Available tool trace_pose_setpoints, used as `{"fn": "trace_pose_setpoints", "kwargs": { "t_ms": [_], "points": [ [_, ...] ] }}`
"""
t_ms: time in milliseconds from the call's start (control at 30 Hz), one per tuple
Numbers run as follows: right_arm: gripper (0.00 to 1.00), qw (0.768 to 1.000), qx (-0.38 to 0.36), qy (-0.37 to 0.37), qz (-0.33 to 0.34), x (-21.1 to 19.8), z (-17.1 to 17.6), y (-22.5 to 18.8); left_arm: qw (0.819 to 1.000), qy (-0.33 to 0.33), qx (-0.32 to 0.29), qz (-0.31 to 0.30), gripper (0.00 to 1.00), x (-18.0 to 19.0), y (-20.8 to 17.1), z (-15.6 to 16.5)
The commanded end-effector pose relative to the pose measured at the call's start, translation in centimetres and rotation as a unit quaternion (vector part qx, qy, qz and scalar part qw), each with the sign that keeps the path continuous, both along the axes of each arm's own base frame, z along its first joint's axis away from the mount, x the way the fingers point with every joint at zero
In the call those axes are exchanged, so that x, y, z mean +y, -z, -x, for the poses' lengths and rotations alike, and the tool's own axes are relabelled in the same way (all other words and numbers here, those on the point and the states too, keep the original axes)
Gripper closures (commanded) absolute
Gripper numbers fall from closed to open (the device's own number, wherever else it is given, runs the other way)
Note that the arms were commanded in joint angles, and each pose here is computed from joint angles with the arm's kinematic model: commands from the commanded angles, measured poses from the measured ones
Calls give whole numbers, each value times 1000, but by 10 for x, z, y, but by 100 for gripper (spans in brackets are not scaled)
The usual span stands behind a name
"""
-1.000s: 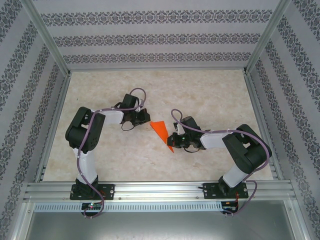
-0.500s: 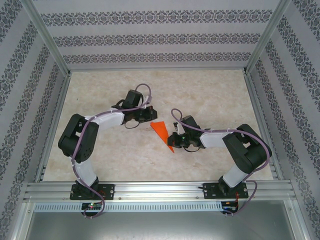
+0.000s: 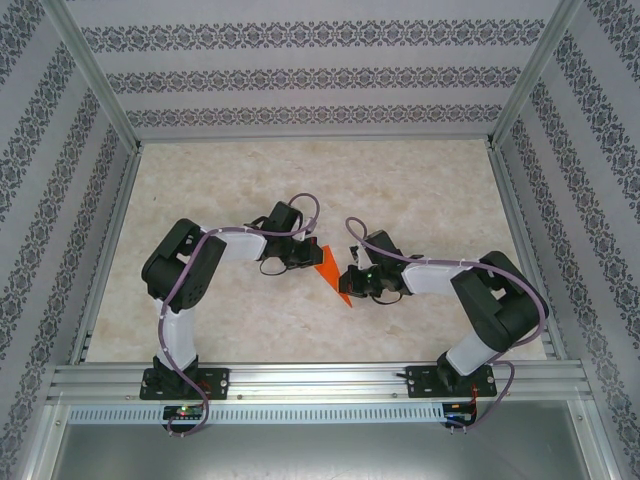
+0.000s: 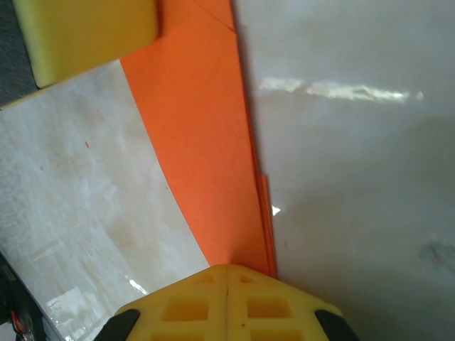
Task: Fold a paper plane with a square sheet of paper (pick it up from the middle)
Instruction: Fold the wing for the fifth time at the center of the table.
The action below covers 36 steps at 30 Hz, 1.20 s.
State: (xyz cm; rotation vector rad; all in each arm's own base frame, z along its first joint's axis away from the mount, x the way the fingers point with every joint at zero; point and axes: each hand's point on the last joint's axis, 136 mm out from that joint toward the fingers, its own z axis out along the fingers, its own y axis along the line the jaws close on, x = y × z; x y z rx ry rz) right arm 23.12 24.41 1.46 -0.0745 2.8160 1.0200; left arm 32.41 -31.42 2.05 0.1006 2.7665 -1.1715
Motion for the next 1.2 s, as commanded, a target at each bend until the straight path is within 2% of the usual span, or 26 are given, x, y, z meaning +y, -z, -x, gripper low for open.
{"fn": "trace_pose_setpoints", "kwargs": {
  "t_ms": [0, 200, 367, 533, 800, 1167],
  "points": [
    [96, 1000, 11, -10, 10, -3, 3, -11, 999, -3, 1, -43, 98, 12, 20, 3],
    [95, 999, -10, -22, -26, 22, -20, -30, 999, -1, 3, -44, 98, 12, 24, 4],
    [94, 999, 2, -30, -33, 39, -33, -20, 999, 1, 2, -42, 98, 10, 22, 4],
    [94, 998, 14, -41, -34, 52, -29, -8, 999, 0, 5, -46, 99, 11, 23, 3],
    [94, 997, 49, -36, 53, 22, -11, 26, 998, -3, 11, -59, 100, 15, 29, 5],
    [90, 998, 61, -19, 3, 6, 15, 17, 996, -7, 19, -91, 100, 26, 42, 10]
  ]
}}
